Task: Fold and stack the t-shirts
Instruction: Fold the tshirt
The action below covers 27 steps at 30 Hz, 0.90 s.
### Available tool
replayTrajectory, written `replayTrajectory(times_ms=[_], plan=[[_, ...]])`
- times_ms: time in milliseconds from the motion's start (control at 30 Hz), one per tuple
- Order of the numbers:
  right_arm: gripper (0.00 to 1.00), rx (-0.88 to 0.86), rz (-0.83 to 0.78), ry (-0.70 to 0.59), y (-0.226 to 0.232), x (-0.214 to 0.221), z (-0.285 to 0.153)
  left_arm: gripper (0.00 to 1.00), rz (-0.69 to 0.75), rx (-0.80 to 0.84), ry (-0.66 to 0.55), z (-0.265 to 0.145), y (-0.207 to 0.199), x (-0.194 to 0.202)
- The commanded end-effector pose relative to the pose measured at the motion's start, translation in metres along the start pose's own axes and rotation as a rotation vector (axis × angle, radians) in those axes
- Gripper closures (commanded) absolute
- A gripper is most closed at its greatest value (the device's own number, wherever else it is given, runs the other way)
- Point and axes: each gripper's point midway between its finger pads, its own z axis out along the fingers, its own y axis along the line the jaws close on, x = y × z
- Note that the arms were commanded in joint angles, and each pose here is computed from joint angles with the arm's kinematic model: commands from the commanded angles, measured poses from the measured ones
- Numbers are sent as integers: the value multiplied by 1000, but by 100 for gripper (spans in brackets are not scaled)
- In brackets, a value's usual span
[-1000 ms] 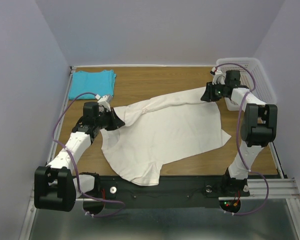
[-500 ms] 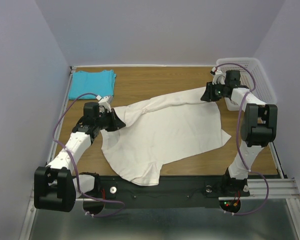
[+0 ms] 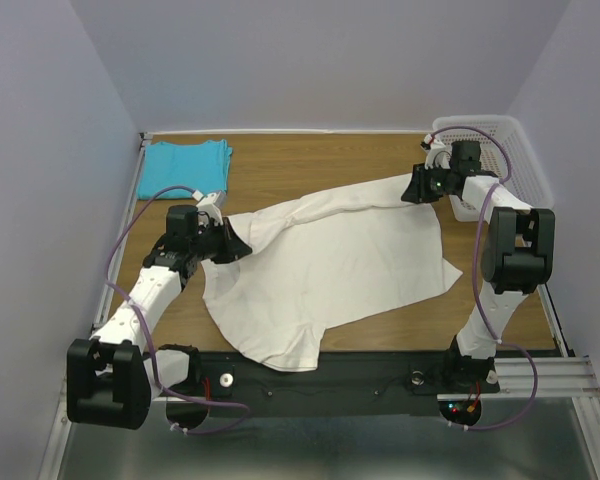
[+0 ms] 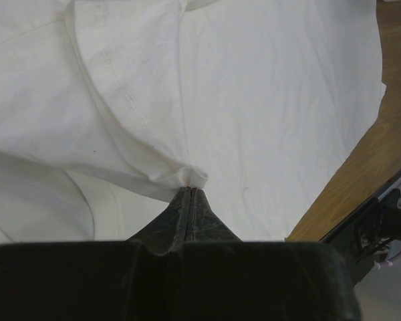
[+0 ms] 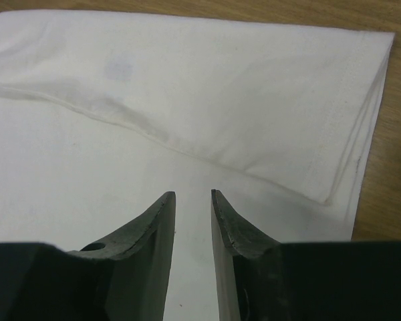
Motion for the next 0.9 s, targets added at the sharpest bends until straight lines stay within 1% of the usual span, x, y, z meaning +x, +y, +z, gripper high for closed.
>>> replayTrajectory(times_ms=[0,33,67,100,133,200,267,300,400,500,533,567,633,667,700,867], plan=[[66,11,-33,-57,3,-17,-12,93,20,47,-20,-3,-16,-15],[66,13,-35,-58,3,-18,-12,84,13,41,-12,-3,-14,-13],[66,12,-36,-61,4,-19,-13,64,18,37,-16,-4,-15,-16],[66,12,-37,-61,4,-19,-13,51,28,38,-26,-6,-17,-20],[66,12,-38,-62,4,-19,-14,42,33,30,-34,-8,-18,-22],[66,13,-41,-68,6,-22,-16,25,68,-11,-89,-18,-20,-40],[66,11,-46,-77,8,-25,-20,18,106,-40,-156,-27,-24,-63],[66,11,-43,-77,9,-25,-20,16,110,-46,-171,-28,-25,-69],[66,2,-43,-87,14,-27,-25,15,130,-34,-198,-25,-30,-89],[66,-9,-41,-92,20,-26,-29,15,109,-28,-161,-3,-23,-94],[66,-13,-35,-83,21,-19,-29,15,97,-33,-137,10,-14,-93],[66,-15,-44,-91,25,-21,-34,16,99,-40,-139,15,-11,-98],[66,-18,-47,-89,28,-17,-37,17,86,-55,-101,35,2,-96],[66,-19,-55,-90,31,-14,-40,19,99,-62,-104,40,4,-102],[65,-24,-55,-79,32,-7,-40,20,91,-71,-70,52,12,-97],[65,-29,-77,-82,40,1,-48,23,92,-131,-26,78,35,-96]])
